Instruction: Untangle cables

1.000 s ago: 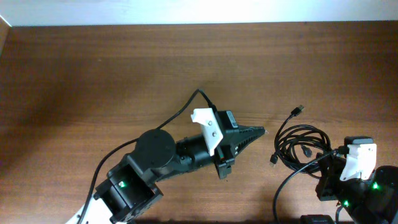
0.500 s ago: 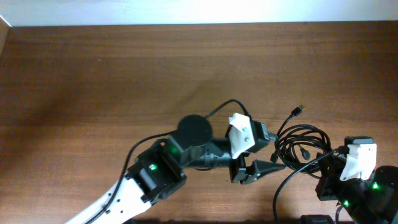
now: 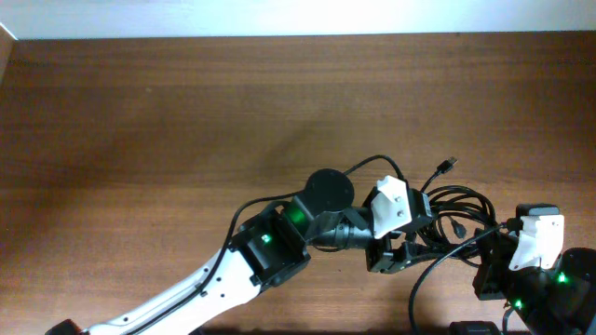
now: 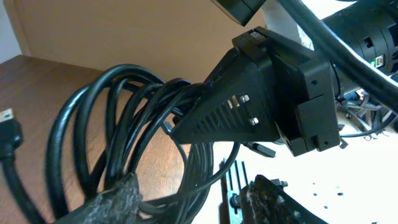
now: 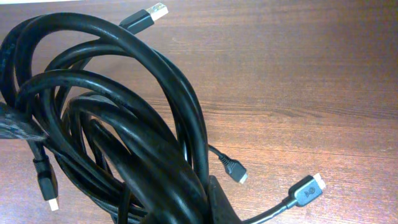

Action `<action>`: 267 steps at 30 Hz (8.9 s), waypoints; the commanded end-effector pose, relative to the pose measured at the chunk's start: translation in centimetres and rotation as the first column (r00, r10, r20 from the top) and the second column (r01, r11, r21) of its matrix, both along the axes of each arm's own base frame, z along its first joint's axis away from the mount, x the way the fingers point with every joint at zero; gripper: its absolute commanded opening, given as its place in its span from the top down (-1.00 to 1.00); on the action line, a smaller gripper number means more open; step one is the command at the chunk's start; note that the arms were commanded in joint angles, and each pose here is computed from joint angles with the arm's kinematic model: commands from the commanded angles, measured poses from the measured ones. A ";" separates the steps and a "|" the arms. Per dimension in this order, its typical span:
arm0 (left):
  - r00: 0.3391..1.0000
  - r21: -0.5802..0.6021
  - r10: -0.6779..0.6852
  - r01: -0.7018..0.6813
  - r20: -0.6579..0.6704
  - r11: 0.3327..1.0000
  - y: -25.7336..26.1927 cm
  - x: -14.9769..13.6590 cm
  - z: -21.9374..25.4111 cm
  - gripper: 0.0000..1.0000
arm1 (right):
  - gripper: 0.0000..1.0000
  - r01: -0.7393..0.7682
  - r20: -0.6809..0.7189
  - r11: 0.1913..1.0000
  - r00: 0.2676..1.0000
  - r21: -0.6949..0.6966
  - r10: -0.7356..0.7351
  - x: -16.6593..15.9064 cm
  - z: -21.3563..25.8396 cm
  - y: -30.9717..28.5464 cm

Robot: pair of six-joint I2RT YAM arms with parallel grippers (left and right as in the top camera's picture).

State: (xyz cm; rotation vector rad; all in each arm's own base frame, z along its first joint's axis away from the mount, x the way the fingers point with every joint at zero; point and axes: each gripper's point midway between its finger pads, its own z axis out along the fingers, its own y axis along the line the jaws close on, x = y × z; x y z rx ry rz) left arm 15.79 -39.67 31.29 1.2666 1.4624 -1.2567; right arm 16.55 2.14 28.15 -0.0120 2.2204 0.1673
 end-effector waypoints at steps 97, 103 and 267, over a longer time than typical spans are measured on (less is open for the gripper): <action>0.992 -0.004 0.123 -0.122 0.025 0.992 -1.0 1.4 0.2 0.59 | 0.86 -0.100 0.036 0.991 0.995 0.085 0.097 0.1 1.0 2.2; 0.992 -0.004 0.122 -0.122 0.025 0.993 -1.0 1.4 0.2 1.00 | 0.86 -0.049 0.033 0.998 0.998 0.050 0.047 0.3 0.8 1.2; 0.974 -0.326 0.209 -0.227 -0.089 0.918 10.3 8.0 11.8 1.00 | 0.92 0.068 0.017 0.997 0.998 -0.035 -0.067 0.3 0.3 -1.3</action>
